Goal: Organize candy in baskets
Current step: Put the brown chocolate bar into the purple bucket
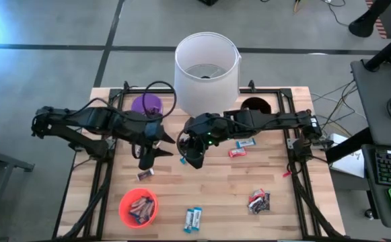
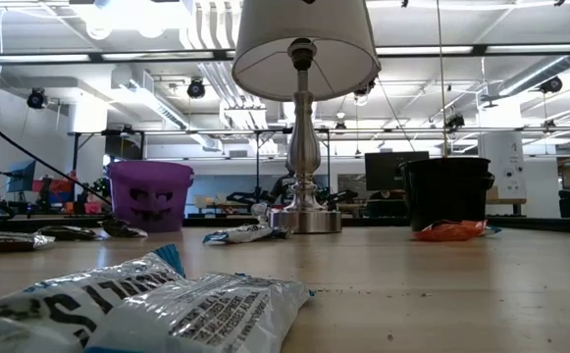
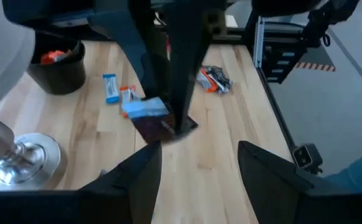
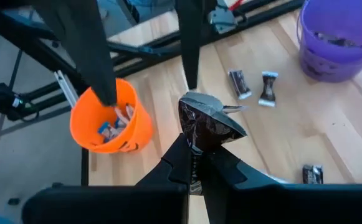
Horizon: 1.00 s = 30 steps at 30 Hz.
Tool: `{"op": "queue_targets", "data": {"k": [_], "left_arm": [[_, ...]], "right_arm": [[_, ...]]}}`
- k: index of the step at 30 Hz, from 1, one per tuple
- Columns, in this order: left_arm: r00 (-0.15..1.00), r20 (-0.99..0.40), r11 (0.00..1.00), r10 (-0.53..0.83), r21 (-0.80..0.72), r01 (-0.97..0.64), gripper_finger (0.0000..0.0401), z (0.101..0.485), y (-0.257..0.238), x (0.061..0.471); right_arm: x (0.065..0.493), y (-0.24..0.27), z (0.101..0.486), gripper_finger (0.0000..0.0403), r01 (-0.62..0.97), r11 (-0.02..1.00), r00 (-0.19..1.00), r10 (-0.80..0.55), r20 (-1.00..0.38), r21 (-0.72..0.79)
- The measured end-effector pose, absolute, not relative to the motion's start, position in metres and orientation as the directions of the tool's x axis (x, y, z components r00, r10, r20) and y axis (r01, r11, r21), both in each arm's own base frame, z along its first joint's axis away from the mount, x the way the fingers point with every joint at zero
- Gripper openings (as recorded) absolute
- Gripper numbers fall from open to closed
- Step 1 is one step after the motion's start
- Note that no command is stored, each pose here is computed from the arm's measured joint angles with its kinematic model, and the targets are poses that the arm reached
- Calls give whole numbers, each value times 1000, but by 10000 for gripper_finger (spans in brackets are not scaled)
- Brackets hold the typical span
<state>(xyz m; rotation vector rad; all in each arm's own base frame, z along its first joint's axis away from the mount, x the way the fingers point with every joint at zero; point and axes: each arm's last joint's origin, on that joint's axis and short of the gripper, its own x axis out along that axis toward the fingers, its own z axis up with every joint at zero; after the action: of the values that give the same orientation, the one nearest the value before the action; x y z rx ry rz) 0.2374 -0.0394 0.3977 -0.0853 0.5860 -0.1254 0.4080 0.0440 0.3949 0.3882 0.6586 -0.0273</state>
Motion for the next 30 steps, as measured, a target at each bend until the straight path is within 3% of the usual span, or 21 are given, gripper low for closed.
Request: {"op": "queue_targets", "data": {"k": [12,30], "left_arm": [[848,-529,1000,-22,-31,6,193,399,-35,239],[860,-495,992,-125,-72,103,191,402,-39,242]], "right_arm": [[409,51,398,12,127,930,817,100,-568,346],[412,52,402,12,107,928,842,106,-529,356]]}}
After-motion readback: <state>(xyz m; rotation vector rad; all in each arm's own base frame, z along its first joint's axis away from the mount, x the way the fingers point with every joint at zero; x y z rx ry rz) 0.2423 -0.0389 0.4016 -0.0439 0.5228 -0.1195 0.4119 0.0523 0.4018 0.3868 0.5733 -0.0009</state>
